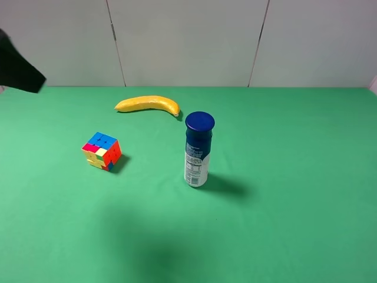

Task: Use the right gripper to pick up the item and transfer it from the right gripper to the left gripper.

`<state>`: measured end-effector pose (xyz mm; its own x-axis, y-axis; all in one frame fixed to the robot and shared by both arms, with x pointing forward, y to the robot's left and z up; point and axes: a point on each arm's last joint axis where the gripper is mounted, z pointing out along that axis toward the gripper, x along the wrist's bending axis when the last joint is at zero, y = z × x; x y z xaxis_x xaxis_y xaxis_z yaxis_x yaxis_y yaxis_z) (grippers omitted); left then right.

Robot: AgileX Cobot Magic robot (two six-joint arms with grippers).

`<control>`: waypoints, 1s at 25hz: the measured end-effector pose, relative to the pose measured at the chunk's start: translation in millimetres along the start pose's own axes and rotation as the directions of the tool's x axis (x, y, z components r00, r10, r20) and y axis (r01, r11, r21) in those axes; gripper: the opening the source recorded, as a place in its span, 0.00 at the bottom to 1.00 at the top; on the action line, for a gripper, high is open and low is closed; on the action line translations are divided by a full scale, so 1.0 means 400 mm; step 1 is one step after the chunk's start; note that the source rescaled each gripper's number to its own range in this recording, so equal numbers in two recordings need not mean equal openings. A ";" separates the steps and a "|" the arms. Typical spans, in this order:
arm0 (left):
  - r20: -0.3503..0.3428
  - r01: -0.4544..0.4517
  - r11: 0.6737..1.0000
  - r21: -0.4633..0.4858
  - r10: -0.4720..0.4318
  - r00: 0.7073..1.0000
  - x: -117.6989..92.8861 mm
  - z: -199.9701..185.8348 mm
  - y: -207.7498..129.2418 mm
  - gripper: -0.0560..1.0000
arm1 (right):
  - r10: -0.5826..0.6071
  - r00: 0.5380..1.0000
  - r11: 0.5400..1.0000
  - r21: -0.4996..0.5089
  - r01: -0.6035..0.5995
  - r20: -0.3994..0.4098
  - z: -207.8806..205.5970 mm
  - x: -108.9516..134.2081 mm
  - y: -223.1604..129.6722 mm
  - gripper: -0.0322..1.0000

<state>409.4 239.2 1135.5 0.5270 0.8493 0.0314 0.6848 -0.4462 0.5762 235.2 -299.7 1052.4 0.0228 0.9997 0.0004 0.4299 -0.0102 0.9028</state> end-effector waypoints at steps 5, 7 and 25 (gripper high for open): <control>-0.019 -0.002 0.996 -0.089 0.000 1.000 -0.025 -0.095 -0.047 1.00 | 0.000 1.000 1.000 0.000 0.000 0.000 0.000 0.000 0.000 1.00; -0.026 0.012 0.992 -0.129 -0.016 1.000 -0.033 -0.126 -0.064 1.00 | 0.000 1.000 1.000 0.000 0.000 0.000 0.000 0.000 0.000 1.00; -0.081 0.048 0.943 -0.330 -0.079 0.994 -0.117 -0.142 -0.431 1.00 | 0.000 1.000 1.000 0.000 0.000 0.000 0.000 0.000 0.000 1.00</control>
<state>238.1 292.3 1081.0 0.4284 0.9021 0.0518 0.5045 -0.2864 0.8145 235.2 -299.7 1052.4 0.0228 0.9997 0.0004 0.4299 -0.0102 0.9028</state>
